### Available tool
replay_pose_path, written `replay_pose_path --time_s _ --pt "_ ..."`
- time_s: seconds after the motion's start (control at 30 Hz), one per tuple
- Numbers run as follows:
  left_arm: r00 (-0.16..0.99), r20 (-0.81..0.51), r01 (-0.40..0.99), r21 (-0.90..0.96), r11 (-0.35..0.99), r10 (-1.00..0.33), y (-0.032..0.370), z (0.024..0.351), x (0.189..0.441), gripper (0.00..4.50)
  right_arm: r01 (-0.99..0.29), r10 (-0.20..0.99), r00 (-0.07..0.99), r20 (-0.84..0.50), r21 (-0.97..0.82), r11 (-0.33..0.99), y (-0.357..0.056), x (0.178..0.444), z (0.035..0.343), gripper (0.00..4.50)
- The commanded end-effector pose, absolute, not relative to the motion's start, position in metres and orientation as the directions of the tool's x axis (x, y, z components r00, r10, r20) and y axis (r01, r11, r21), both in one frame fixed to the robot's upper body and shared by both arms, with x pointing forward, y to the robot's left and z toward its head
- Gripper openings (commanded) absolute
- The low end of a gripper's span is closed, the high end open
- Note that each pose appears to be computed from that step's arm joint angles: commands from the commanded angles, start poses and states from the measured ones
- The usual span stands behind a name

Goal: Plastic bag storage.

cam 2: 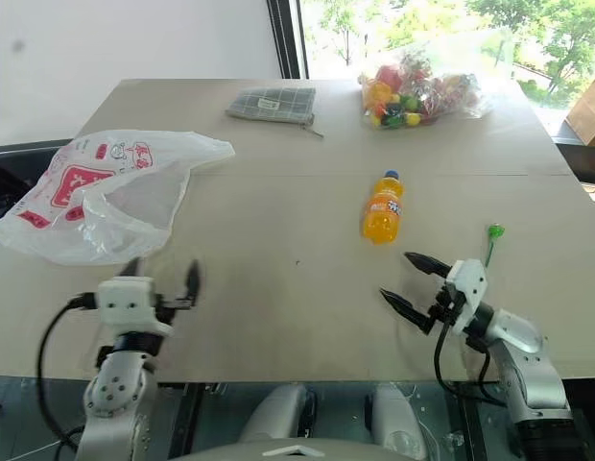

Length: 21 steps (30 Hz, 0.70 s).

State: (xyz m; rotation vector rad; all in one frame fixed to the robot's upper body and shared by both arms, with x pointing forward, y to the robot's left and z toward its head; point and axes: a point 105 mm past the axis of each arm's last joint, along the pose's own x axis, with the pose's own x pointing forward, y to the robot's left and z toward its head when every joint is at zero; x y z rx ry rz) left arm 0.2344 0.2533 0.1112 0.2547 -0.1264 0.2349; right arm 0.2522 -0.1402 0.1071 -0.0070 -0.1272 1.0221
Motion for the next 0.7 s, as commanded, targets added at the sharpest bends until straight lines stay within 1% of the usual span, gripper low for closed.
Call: replay_pose_path --time_s 0.03,0.13,0.23,0.33,0.57,0.67,0.7 --pt "0.921 0.19 -0.375 0.2 0.905 0.339 0.27 0.122 0.228 4.47 -0.879 0.876 0.457 0.154 -0.07 0.471 -0.124 0.249 0.128 4.5" --pt "0.904 0.19 -0.416 0.175 0.892 0.384 0.275 0.123 0.231 4.47 -0.89 0.884 0.437 0.169 -0.058 0.451 -0.115 0.249 0.134 4.5" --pt "0.939 0.152 -0.334 0.166 0.928 0.31 0.265 0.114 0.254 4.47 -0.899 0.891 0.418 0.175 -0.059 0.433 -0.108 0.251 0.138 4.5" --pt "0.945 0.157 -0.309 0.154 0.938 0.286 0.265 0.116 0.272 4.47 -0.906 0.899 0.406 0.165 -0.058 0.42 -0.107 0.252 0.137 4.5" --pt "0.964 0.138 -0.242 0.113 0.964 0.226 0.262 0.115 0.295 4.47 -0.916 0.91 0.375 0.175 -0.084 0.393 -0.103 0.249 0.145 4.5" --pt "0.968 0.143 -0.219 0.084 0.972 0.205 0.261 0.117 0.3 4.47 -0.916 0.913 0.369 0.172 -0.097 0.388 -0.101 0.247 0.145 4.5" --pt "0.968 0.15 -0.213 0.08 0.974 0.199 0.26 0.119 0.301 3.94 -0.915 0.913 0.37 0.173 -0.098 0.39 -0.101 0.247 0.145 4.5"
